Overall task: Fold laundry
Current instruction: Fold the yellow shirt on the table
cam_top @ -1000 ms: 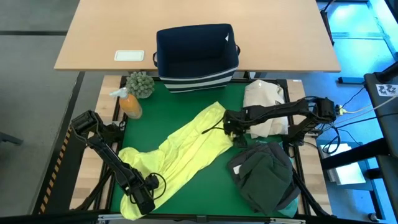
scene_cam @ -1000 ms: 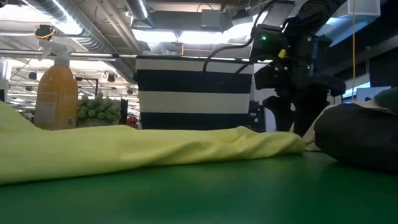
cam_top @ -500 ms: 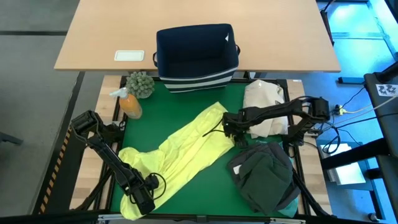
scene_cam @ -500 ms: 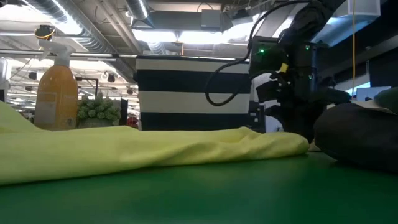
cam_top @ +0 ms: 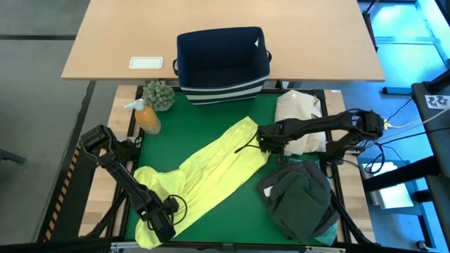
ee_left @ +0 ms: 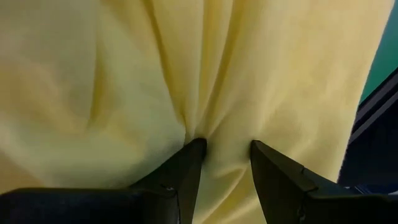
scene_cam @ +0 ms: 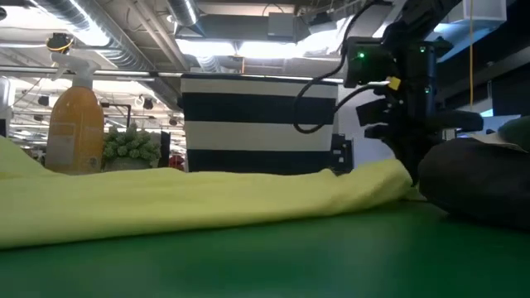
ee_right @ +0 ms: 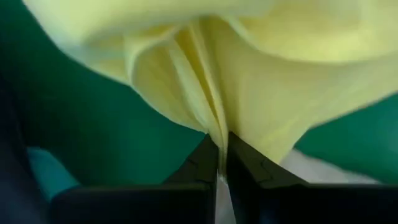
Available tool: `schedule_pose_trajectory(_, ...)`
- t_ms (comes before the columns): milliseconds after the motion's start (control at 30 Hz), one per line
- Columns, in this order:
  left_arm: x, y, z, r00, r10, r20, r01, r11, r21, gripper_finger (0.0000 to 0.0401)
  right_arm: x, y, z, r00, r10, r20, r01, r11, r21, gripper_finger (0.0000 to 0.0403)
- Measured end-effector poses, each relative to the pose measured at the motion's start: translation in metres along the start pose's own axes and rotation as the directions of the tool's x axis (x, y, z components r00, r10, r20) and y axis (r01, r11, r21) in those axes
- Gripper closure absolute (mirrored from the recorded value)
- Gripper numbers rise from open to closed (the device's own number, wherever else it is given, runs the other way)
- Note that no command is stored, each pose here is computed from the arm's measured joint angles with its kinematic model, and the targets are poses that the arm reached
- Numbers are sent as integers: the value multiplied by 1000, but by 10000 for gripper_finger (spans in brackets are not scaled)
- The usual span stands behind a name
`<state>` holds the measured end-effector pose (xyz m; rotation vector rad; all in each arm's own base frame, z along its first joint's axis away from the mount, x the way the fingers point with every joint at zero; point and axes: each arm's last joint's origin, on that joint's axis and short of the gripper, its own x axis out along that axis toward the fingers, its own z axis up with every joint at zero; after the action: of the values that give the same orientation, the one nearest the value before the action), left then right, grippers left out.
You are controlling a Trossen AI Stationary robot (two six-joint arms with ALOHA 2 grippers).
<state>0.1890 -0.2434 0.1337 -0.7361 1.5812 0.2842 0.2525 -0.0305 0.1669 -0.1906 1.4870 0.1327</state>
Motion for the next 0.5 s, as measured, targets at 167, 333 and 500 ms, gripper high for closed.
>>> schedule_pose_trajectory(167, 0, 0, -1, 1000, 2, -1, -2, 1000, -1, 264, -2, 2, -10, 995, 6, -99, -6, 1000, 2, 398)
schedule_pose_trajectory(333, 0, 0, -1, 1000, 2, -2, -2, 1000, 0, 264, -2, 2, -13, 990, -15, -137, 15, 1000, -1, 382)
schedule_pose_trajectory(500, 0, 0, -1, 1000, 3, -3, -3, 1000, 0, 264, -2, 2, -12, 991, -27, -130, 27, 1000, 0, 365)
